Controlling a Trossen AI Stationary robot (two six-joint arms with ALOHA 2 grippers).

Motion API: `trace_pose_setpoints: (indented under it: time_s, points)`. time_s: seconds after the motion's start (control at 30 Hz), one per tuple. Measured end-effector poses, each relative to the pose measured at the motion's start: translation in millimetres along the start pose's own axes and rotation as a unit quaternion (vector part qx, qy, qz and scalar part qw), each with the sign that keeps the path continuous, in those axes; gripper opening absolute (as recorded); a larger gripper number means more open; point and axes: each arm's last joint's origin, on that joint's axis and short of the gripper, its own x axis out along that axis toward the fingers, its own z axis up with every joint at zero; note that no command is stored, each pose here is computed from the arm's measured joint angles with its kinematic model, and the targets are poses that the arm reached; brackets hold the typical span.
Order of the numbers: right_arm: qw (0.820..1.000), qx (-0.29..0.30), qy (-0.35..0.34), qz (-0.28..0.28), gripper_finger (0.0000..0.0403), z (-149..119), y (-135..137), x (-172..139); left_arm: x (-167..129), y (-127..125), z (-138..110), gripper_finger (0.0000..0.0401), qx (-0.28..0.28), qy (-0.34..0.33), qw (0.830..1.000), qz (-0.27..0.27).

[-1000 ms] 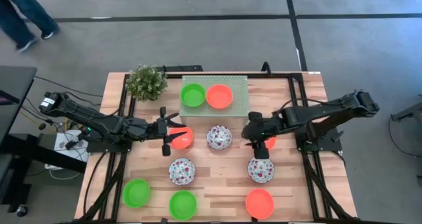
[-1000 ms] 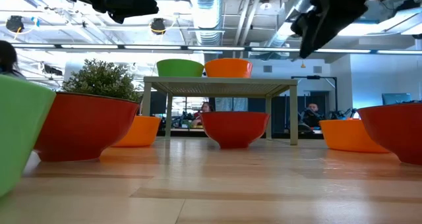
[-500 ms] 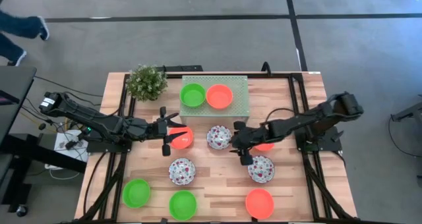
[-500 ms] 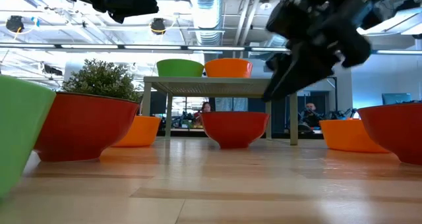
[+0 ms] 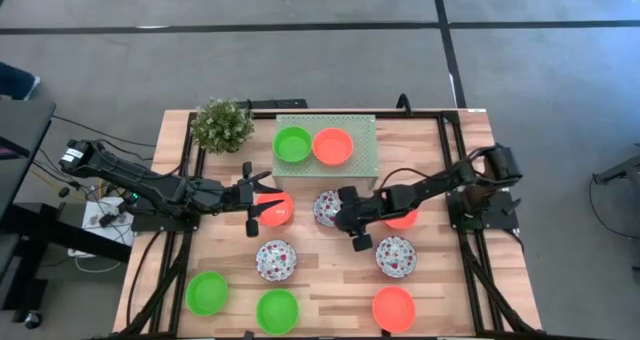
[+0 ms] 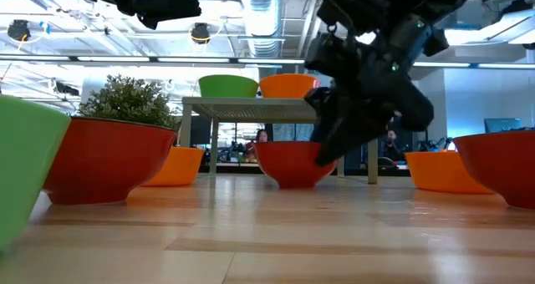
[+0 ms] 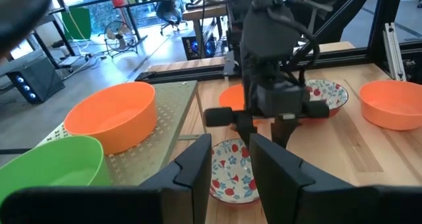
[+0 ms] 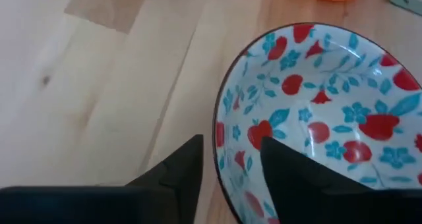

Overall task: Pick & Place Mini bowls
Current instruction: Put the white bowl on the shelf

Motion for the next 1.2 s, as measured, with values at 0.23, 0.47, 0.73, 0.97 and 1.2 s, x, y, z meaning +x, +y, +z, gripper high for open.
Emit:
trace_pose_setpoints:
  time_s: [0.23, 0.47, 0.73, 0.97, 1.2]
  points:
    - [1.0, -0.014, 0.015, -0.002, 0.0026, -2.3, 0.6, 5.0, 0.0, 0.0, -0.2, 0.0106, 0.0, 0.001, 1.0, 0.0]
    - [1.0, 0.018, 0.018, 0.018, 0.003, 27.0, 2.5, -39.8, 0.0, 0.0, -0.1, 0.0106, 0.0, 0.0, 1.0, 0.0]
    - [1.0, 0.006, 0.002, -0.009, 0.0015, 57.8, 4.7, -124.8, 0.0, 0.0, -0.2, 0.0106, 0.0, 0.001, 1.0, 0.0]
    - [0.992, 0.016, 0.029, -0.121, 0.0013, 45.9, -14.5, -170.4, 0.0, 0.0, -0.2, 0.0106, 0.0, 0.001, 1.0, 0.0]
    - [0.981, 0.068, 0.083, -0.162, 0.0018, 26.0, -56.1, -176.5, 0.2, 0.5, 0.5, 0.0106, 0.011, -0.003, 1.0, 0.002]
